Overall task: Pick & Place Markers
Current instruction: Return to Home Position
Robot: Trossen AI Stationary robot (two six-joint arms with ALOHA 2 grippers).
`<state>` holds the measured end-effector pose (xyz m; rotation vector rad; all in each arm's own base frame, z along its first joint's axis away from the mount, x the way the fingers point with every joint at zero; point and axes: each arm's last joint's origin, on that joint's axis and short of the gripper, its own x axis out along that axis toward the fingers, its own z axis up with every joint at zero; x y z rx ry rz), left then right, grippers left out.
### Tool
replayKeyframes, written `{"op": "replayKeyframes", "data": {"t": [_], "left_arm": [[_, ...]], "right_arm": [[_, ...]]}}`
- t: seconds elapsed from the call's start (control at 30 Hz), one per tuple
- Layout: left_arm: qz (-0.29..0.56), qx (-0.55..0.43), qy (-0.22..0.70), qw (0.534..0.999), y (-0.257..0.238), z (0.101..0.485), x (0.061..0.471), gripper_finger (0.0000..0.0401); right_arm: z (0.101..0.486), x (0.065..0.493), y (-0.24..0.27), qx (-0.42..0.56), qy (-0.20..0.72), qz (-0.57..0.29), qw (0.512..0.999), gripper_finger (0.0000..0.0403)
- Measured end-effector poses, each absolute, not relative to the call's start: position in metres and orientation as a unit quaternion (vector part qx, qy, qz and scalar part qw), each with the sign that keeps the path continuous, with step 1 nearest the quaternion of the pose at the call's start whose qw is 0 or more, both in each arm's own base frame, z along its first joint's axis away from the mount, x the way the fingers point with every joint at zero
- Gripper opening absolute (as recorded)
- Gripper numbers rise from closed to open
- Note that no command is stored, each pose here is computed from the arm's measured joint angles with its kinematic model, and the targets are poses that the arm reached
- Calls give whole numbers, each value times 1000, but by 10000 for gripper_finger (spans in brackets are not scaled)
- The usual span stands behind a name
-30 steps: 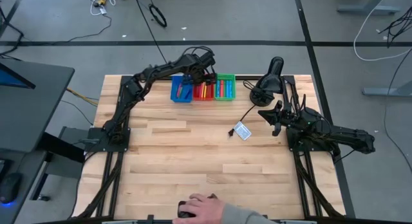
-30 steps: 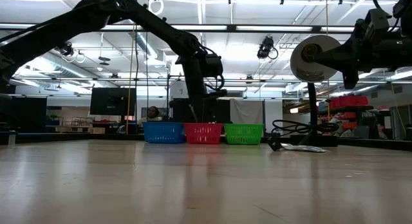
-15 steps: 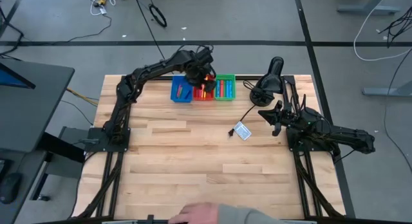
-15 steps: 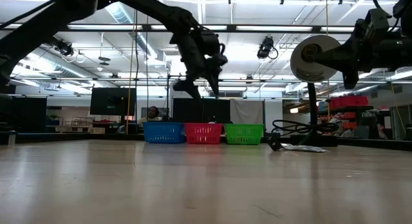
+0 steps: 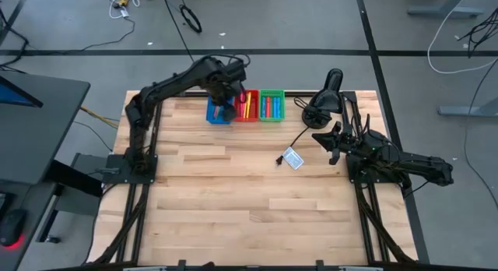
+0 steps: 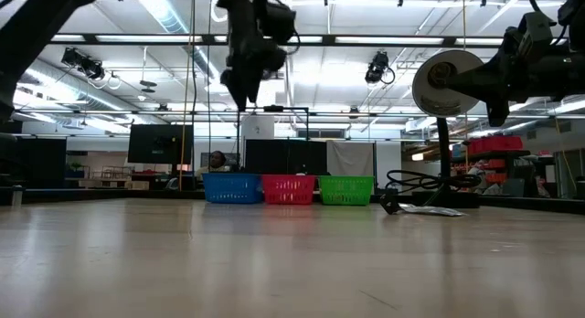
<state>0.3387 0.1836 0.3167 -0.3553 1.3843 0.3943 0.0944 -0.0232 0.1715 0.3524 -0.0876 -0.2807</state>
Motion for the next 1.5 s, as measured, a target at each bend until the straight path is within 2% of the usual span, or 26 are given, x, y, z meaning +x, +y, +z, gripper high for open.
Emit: {"op": "replayKeyframes", "data": {"t": [0.2,0.6,0.87,1.07,1.33,1.5], "left_arm": [[170,-157,631,741,165,330,316,291],[168,-177,597,764,97,273,235,291],[187,-208,495,823,68,247,194,291],[175,-188,428,867,54,235,172,291],[165,-164,316,920,45,219,155,291],[181,-153,259,936,44,199,144,291]], "right_arm": [[172,94,-23,175,-43,-139,974,11],[171,94,-23,175,-43,-139,974,11],[171,94,-23,175,-43,-139,974,11],[172,94,-23,175,-43,-139,974,11],[172,94,-23,175,-43,-139,974,11],[172,94,-23,175,-43,-139,974,11]]}}
